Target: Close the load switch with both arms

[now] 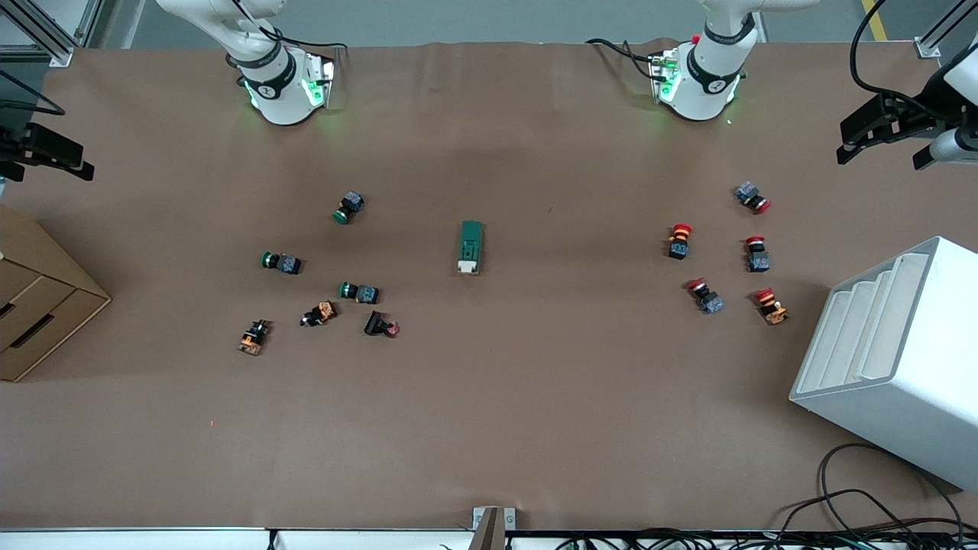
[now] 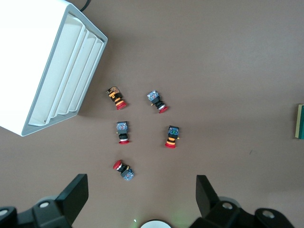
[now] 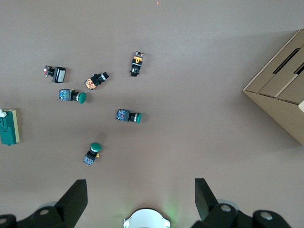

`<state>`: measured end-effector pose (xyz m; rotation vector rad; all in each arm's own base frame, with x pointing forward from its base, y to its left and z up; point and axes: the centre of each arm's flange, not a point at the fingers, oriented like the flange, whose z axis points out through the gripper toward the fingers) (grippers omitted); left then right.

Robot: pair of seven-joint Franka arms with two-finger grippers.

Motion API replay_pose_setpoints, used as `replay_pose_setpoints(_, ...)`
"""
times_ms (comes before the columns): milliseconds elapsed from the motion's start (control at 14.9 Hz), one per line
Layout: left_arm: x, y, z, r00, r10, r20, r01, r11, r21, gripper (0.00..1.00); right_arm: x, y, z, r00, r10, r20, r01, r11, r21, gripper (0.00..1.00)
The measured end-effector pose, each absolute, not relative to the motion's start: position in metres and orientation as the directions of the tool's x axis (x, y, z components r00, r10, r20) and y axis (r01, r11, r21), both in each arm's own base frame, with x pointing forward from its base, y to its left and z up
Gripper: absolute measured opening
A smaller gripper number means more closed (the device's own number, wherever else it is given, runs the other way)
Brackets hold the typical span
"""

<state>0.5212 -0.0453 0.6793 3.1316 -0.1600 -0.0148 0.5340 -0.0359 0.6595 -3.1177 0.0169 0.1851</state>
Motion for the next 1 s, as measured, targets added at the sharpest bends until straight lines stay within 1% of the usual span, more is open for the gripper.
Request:
replay_pose_setpoints(402, 0.521, -0.044, 0.68, 0.995, -0.099, -0.008, -0.099, -0.995, 0.006, 1.0, 0.528, -0.021, 0.667, 0.993, -0.019, -0.114, -0.021, -1.0, -0.015, 1.0)
replay_pose_setpoints(803, 0.52, -0.034, 0.682, 0.997, -0.08, -0.004, -0.08, -0.997, 0.007, 1.0, 0.512, -0.021, 0.682, 0.993, -0.02, -0.119, -0.022, -1.0, -0.017, 1.0)
replay_pose_setpoints(1004, 0.52, -0.034, 0.682, 0.997, -0.08, -0.005, -0.08, -0.997, 0.007, 1.0, 0.511, -0.021, 0.678, 0.992, -0.02, -0.128, -0.022, -1.0, -0.017, 1.0)
